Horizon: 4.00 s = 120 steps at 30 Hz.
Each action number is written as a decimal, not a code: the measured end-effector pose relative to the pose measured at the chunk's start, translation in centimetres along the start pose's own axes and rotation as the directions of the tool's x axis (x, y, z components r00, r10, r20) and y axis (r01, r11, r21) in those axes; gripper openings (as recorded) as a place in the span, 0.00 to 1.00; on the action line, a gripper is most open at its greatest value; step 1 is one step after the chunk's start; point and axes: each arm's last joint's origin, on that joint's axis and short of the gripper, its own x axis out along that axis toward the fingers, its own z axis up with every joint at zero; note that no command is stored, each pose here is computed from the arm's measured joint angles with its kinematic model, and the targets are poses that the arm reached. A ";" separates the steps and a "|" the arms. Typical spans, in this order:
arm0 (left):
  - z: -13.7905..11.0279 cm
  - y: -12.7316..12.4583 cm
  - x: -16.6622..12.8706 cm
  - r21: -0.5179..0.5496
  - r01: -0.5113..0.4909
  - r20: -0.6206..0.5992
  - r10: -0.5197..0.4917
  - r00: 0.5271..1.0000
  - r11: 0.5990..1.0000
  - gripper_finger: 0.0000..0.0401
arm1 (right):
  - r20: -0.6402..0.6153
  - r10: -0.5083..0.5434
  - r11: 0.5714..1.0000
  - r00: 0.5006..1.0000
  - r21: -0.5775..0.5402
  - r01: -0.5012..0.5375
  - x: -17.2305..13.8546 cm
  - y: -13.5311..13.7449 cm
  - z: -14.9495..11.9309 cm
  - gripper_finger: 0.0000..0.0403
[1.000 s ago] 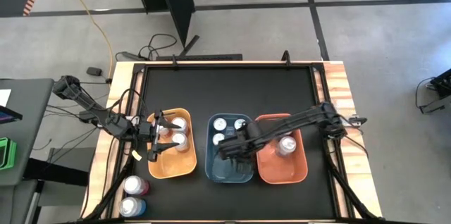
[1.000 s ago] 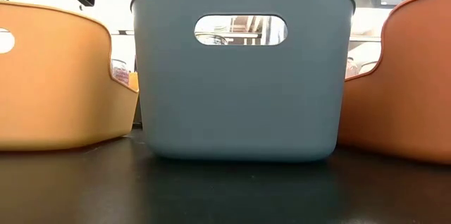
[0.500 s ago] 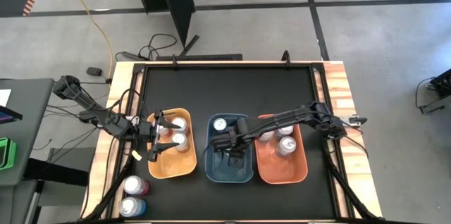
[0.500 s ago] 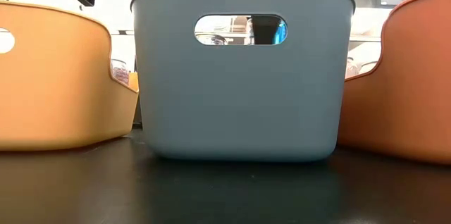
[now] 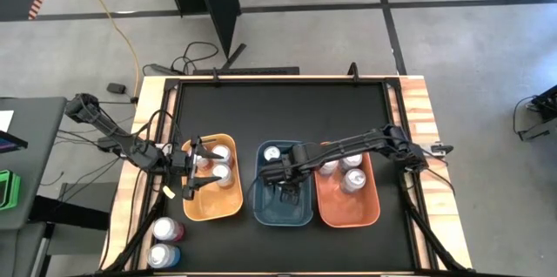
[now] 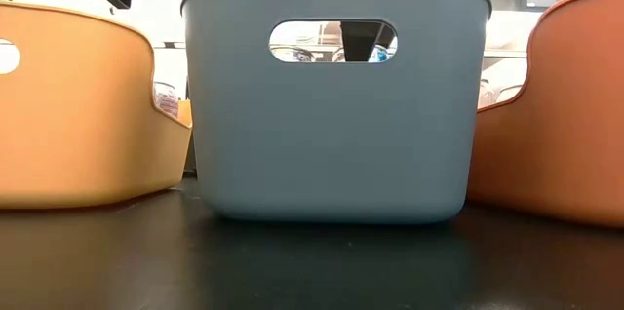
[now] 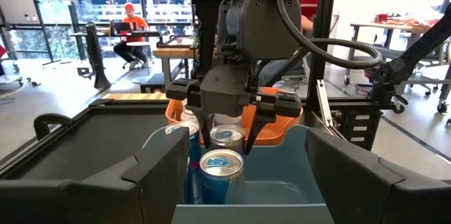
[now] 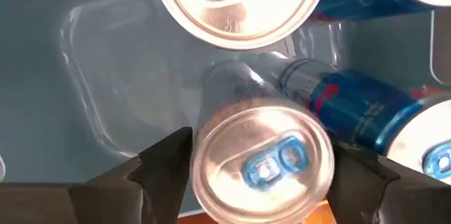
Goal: Sort soda cans
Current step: Put the blue soda can into the blue bin, then put the pink-white soda can into the yellow bin
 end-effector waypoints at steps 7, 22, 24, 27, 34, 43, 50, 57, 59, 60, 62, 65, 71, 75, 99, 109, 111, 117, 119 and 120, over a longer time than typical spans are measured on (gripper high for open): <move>0.0 0.0 0.0 0.000 0.000 0.000 0.000 1.000 1.000 0.69 | -0.001 -0.001 1.000 1.000 0.011 0.001 0.0 0.0 0.0 0.75; -0.2 0.0 0.0 0.007 0.001 -0.014 -0.001 1.000 1.000 0.69 | 0.129 -0.063 0.998 0.990 0.035 0.059 -4.1 0.3 -1.7 0.75; -0.2 0.0 0.0 0.006 0.001 -0.014 0.000 1.000 1.000 0.69 | 0.179 -0.102 0.994 0.979 0.053 0.094 -5.1 0.3 -2.1 0.75; -0.2 0.0 0.0 0.003 0.001 -0.014 -0.001 1.000 1.000 0.69 | 0.268 -0.156 0.987 0.951 0.076 0.140 -6.6 1.1 -3.0 0.75; -0.2 0.0 0.0 -0.014 0.000 -0.014 -0.001 1.000 1.000 0.69 | 0.477 -0.272 0.962 0.836 0.118 0.246 -9.2 5.3 -6.5 0.75; -0.2 0.0 0.0 -0.029 0.000 -0.021 -0.001 1.000 1.000 0.69 | 0.735 -0.229 0.955 0.638 0.042 0.295 -8.7 13.9 -13.2 0.75; -0.2 0.0 0.0 -0.033 0.000 -0.013 0.000 1.000 0.999 0.69 | 0.849 -0.158 0.939 0.504 -0.028 0.342 -8.9 17.5 -16.3 0.64; -0.2 0.0 0.0 -0.040 -0.005 -0.017 0.004 1.000 0.999 0.69 | 0.846 -0.177 0.893 0.502 -0.076 0.443 -8.9 17.1 -15.9 0.12; -0.2 0.0 0.0 -0.043 -0.005 -0.019 0.004 1.000 0.999 0.69 | 0.839 -0.196 0.878 0.507 -0.080 0.471 -9.0 16.4 -15.6 0.04; -0.2 0.0 0.0 -0.043 -0.005 -0.019 0.004 1.000 0.999 0.69 | 0.836 -0.207 0.875 0.509 -0.075 0.479 -9.2 15.9 -15.4 0.04; -0.2 0.0 0.0 -0.044 -0.009 -0.018 0.008 1.000 0.999 0.69 | 0.826 -0.231 0.866 0.513 -0.066 0.496 -10.0 14.7 -15.1 0.03; -0.2 0.1 0.0 -0.053 -0.027 -0.014 0.026 1.000 0.998 0.69 | 0.798 -0.286 0.851 0.531 -0.044 0.524 -10.8 12.3 -15.2 0.01; -0.2 0.1 0.0 -0.050 -0.037 -0.013 0.037 0.999 0.998 0.69 | 0.798 -0.360 0.857 0.483 0.078 0.510 -10.0 6.5 -17.3 0.00; -0.2 0.5 0.2 -0.040 -0.064 -0.012 0.064 0.998 0.997 0.69 | 0.844 -0.249 0.933 0.474 0.078 0.352 -8.1 2.7 -18.5 0.00; 11.9 -2.8 7.0 0.225 -0.237 -0.661 0.327 0.676 0.945 0.54 | 0.961 0.189 0.967 0.202 -0.218 0.134 -5.0 -3.3 -20.3 0.00; 11.9 -5.9 5.9 0.009 -0.366 -0.968 0.100 0.231 0.931 0.45 | 0.960 0.195 0.959 0.202 -0.230 0.168 -5.0 -3.2 -20.4 0.01; 11.5 -6.7 5.4 -0.023 -0.404 -0.987 0.045 0.157 0.914 0.45 | 0.958 0.198 0.957 0.207 -0.234 0.170 -4.9 -3.2 -20.4 0.01; 10.3 -9.9 3.1 -0.056 -0.504 -0.998 -0.056 0.016 0.862 0.45 | 0.957 0.201 0.956 0.207 -0.238 0.170 -4.9 -3.2 -20.4 0.01; 9.5 -11.1 2.3 -0.034 -0.521 -0.996 -0.070 -0.050 0.853 0.46 | 0.958 0.201 0.953 0.204 -0.239 0.185 -5.0 -3.2 -20.4 0.01; 9.0 -11.7 1.9 -0.020 -0.535 -0.993 -0.077 -0.084 0.845 0.47 | 0.959 0.201 0.952 0.201 -0.240 0.192 -5.0 -3.2 -20.4 0.01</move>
